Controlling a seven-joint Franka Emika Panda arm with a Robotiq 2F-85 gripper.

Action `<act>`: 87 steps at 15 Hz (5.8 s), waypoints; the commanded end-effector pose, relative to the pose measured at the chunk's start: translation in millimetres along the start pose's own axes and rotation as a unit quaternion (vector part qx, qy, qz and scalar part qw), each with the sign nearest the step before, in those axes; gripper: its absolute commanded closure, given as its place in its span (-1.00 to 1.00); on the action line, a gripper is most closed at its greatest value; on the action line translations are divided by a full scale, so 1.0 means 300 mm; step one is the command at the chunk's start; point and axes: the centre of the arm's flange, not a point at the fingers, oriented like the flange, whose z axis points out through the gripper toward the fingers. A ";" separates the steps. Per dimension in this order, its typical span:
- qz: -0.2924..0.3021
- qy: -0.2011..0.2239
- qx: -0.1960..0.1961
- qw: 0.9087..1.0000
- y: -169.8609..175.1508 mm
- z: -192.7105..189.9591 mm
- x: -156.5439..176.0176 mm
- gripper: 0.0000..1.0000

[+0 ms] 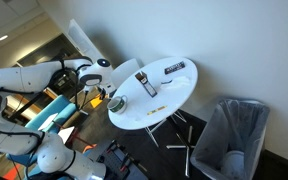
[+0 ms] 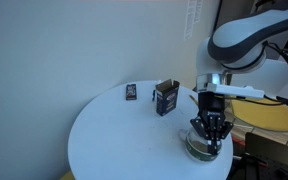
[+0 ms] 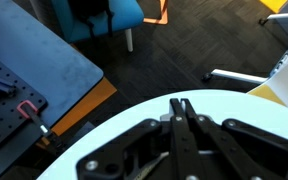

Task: Pour some of the things in the box into the mug and then stir them with the spoon

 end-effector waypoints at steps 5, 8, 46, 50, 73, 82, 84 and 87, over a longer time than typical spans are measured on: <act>0.003 -0.142 0.087 0.986 0.084 -0.163 0.114 0.98; 0.013 -0.192 0.097 0.977 0.109 -0.175 0.158 0.98; 0.063 -0.189 -0.064 0.978 0.040 -0.034 0.315 0.98; 0.035 -0.190 -0.055 0.980 0.011 -0.013 0.319 0.98; 0.062 -0.266 -0.073 0.959 -0.031 0.012 0.315 0.98; 0.030 -0.194 -0.081 0.977 -0.046 -0.043 0.311 0.98; 0.000 -0.190 -0.077 0.979 -0.045 -0.044 0.301 0.98; -0.052 -0.181 -0.070 0.980 -0.046 -0.046 0.280 0.98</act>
